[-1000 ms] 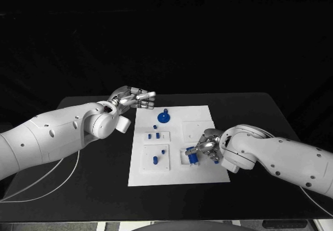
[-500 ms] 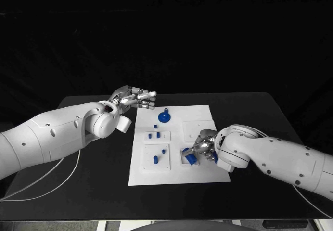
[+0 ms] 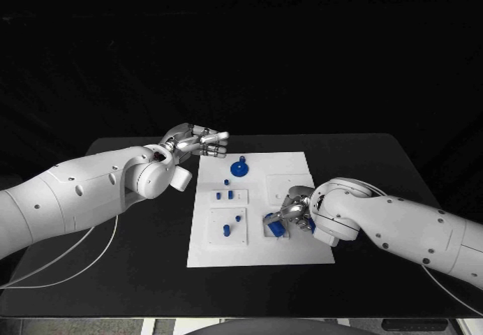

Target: Assemble the parts on the task board

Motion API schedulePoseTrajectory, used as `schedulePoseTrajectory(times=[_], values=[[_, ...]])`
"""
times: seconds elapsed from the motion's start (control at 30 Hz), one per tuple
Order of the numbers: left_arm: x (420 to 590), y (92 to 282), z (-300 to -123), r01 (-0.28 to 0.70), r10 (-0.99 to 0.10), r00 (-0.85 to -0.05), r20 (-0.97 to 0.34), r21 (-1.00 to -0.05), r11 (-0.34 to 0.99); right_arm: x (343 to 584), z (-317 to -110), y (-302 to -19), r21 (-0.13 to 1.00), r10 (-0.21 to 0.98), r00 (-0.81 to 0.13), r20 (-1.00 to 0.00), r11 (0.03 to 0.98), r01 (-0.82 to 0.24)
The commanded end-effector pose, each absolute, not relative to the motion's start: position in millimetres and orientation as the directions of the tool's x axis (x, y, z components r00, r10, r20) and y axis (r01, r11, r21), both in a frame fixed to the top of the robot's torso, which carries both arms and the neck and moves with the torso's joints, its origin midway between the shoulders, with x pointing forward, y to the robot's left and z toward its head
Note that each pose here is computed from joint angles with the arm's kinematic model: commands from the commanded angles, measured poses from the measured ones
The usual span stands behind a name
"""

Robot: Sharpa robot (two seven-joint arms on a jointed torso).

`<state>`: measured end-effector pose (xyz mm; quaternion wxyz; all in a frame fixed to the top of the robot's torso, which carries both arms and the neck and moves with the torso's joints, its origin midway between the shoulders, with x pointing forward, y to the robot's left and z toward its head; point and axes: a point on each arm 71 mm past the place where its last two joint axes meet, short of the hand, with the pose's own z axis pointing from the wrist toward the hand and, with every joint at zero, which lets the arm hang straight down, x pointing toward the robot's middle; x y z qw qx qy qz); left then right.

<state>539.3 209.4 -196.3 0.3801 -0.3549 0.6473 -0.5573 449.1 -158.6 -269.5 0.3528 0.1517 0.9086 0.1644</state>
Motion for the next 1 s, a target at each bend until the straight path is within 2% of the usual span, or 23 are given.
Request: schedulePoseTrajectory(times=[0.03,1.0], values=[[538.6,206.9,-195.8,-0.035,-0.874,-0.477,-0.094,-0.991,0.125,442.0,-279.4,-154.4,0.364,0.354,-0.736,-0.577,0.918,0.156],[538.6,206.9,-196.6,-0.041,-0.871,-0.481,-0.099,-0.990,0.135,440.6,-279.6,-154.4,0.356,0.334,-0.745,-0.578,0.924,0.138]])
